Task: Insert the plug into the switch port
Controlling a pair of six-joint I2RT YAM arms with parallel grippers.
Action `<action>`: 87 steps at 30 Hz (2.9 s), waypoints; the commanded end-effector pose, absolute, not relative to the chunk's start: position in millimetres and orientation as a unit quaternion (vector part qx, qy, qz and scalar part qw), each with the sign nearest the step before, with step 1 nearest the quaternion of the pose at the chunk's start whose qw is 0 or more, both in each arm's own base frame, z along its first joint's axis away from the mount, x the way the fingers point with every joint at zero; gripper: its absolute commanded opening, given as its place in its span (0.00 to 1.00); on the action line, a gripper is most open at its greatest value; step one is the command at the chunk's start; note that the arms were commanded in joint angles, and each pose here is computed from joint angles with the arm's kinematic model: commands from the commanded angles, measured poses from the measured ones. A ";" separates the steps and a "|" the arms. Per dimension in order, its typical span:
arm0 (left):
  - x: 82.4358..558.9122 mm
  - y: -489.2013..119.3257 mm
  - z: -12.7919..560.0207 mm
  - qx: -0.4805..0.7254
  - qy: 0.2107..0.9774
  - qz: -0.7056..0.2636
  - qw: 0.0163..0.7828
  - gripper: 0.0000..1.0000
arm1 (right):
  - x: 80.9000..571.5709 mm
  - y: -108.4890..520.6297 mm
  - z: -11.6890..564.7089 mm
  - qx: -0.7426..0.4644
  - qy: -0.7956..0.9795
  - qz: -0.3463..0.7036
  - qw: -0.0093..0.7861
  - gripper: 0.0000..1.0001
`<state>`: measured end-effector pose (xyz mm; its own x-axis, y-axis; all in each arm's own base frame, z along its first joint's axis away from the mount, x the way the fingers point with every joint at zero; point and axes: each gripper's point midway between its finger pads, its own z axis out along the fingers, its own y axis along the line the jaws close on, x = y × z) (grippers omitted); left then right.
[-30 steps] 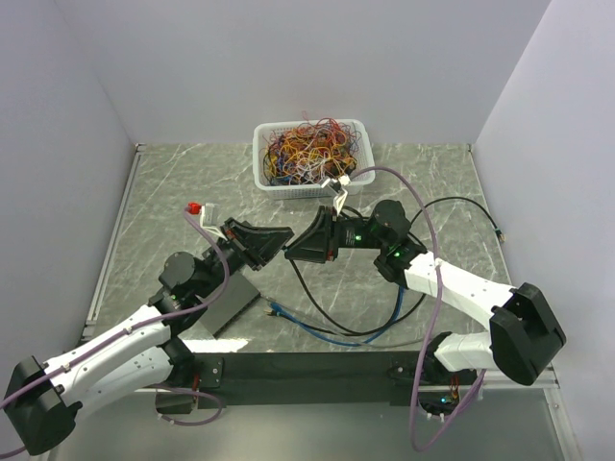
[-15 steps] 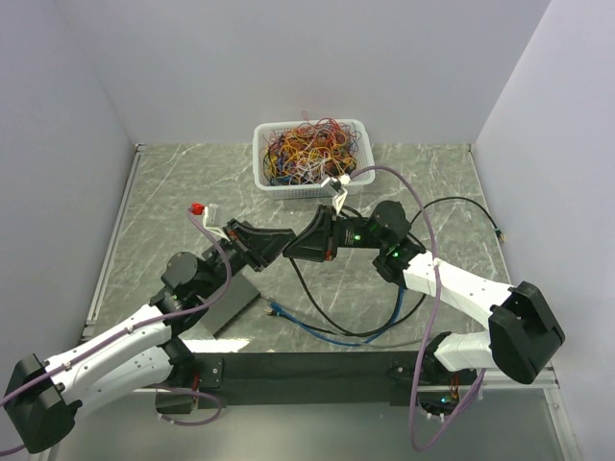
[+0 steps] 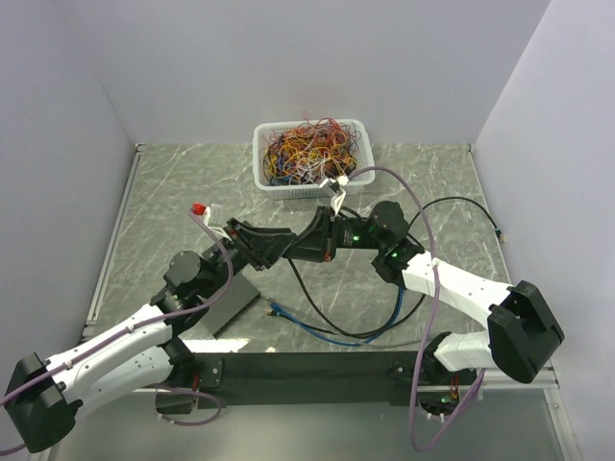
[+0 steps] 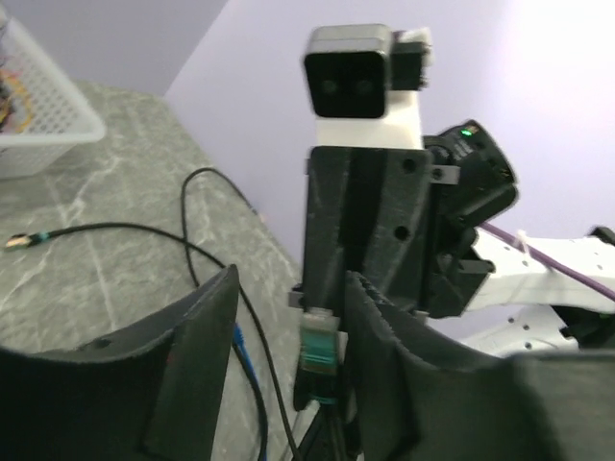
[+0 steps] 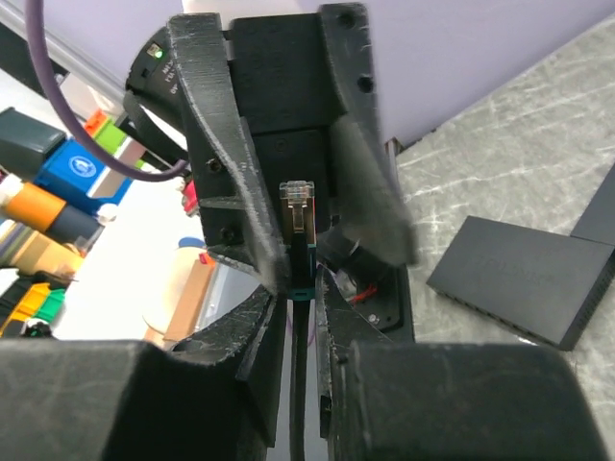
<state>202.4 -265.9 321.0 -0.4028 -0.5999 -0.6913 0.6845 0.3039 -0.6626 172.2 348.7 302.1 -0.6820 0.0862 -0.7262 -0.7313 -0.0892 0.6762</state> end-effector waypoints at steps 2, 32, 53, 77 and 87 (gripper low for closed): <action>213.1 -251.8 303.9 0.018 0.638 -0.529 0.559 0.62 | 171.2 348.8 315.8 -0.286 0.593 0.678 0.327 0.00; 285.7 -73.9 131.5 -0.302 0.832 -0.157 0.438 0.87 | 237.3 312.2 199.8 -0.232 0.776 0.430 0.399 0.00; 303.1 -62.8 61.6 -0.348 0.838 -0.163 0.387 0.93 | 237.2 312.0 187.8 -0.231 0.781 0.429 0.391 0.00; 337.7 -117.3 52.3 -0.301 0.855 -0.209 0.367 0.88 | 246.1 313.8 162.9 -0.223 0.801 0.408 0.377 0.00; 351.4 -75.0 92.3 -0.311 0.827 -0.149 0.443 0.95 | 251.0 316.2 141.8 -0.219 0.819 0.394 0.356 0.00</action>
<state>337.3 -93.3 76.4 -0.4714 -0.6628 -0.5817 -0.3714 0.7475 -0.5507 242.7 312.8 132.3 -0.6846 -0.0938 -0.7229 -0.6191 0.5983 0.5087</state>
